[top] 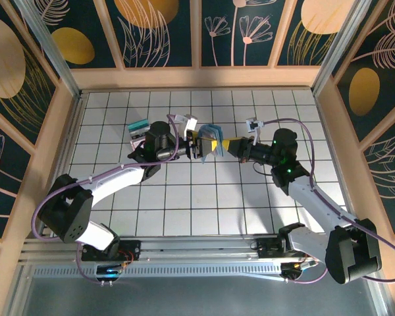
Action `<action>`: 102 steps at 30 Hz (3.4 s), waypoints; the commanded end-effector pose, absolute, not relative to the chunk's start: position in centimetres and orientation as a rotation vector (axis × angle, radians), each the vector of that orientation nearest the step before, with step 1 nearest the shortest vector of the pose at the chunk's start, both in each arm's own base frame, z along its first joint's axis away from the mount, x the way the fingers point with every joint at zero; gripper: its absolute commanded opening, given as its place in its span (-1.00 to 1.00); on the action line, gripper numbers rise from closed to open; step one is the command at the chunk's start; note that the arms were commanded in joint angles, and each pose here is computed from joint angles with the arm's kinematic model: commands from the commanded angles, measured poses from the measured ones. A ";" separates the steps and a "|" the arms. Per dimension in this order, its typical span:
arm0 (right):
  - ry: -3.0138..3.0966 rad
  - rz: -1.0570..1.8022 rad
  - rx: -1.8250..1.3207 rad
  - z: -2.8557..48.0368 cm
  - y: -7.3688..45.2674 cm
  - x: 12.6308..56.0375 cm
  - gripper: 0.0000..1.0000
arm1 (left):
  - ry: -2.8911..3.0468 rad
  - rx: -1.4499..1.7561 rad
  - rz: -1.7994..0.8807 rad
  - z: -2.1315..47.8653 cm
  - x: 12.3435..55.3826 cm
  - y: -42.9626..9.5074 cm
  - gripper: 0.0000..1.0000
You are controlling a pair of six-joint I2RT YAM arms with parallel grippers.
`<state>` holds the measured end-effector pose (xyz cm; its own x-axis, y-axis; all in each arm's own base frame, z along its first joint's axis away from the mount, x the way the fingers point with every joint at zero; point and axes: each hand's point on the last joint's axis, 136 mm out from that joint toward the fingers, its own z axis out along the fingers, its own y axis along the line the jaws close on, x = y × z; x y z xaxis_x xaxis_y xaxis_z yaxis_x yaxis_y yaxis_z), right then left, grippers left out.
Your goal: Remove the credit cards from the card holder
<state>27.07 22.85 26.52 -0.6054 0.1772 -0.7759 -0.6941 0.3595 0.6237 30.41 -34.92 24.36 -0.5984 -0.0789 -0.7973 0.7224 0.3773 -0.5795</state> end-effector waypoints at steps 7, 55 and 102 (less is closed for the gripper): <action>1.757 1.372 -0.490 27.8 23.3 27.0 -0.55 | 1.778 0.590 -1.350 27.2 29.8 -35.2 0.01; 1.833 1.275 -0.431 26.7 23.9 28.9 -1.00 | 1.741 0.655 -1.451 28.0 28.7 -36.0 0.46; 1.858 1.243 -0.165 28.3 22.5 29.7 -1.00 | 1.849 0.537 -1.373 25.1 31.4 -36.3 0.79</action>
